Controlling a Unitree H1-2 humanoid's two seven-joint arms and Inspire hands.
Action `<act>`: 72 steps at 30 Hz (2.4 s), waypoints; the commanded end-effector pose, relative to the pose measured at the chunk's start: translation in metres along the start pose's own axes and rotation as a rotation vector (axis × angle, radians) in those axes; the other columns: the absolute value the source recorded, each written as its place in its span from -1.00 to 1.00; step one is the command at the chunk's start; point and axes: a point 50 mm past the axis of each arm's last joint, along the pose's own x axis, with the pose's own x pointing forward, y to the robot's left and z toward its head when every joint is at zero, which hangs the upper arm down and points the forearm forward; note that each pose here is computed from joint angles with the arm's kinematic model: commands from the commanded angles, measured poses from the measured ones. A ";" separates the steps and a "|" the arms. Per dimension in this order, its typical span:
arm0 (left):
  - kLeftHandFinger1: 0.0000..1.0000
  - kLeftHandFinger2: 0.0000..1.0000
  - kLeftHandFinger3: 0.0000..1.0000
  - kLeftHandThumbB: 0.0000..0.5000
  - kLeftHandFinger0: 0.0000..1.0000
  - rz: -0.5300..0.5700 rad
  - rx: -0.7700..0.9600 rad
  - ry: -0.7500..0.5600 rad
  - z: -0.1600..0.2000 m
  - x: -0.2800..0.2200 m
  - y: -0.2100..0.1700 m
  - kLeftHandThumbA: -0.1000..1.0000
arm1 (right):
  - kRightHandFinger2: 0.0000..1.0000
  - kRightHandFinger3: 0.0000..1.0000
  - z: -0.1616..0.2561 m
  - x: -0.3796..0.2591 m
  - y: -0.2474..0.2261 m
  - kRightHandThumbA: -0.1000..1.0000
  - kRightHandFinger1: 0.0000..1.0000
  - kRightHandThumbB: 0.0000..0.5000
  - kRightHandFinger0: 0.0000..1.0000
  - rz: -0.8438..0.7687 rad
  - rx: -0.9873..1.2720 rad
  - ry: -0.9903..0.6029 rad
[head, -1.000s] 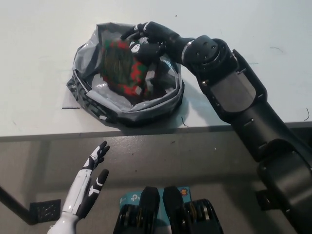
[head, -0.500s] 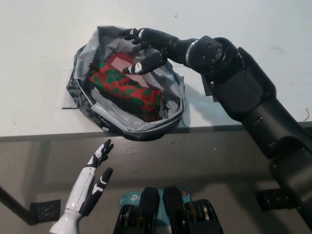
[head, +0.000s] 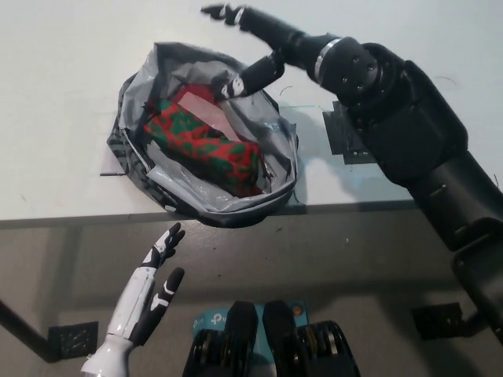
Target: The robot uses its right hand to pick up a bag of coffee beans and puts it in the black plastic bag, then the robot grabs the top of the bag and lifts it.
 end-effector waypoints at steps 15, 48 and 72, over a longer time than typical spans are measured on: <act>1.00 1.00 1.00 -0.21 1.00 0.002 0.011 -0.070 0.008 0.006 0.004 1.00 | 1.00 1.00 -0.026 -0.018 -0.010 0.86 1.00 0.66 1.00 -0.189 0.011 0.058; 1.00 1.00 1.00 -0.19 1.00 -0.008 0.036 -0.069 0.010 0.009 0.005 1.00 | 1.00 1.00 -0.040 -0.014 0.039 0.86 1.00 1.00 1.00 0.029 0.084 0.186; 1.00 1.00 1.00 -0.21 1.00 -0.005 0.037 -0.089 0.013 0.015 0.007 1.00 | 1.00 1.00 -0.046 -0.008 0.050 0.34 1.00 0.48 0.74 0.000 -0.066 0.329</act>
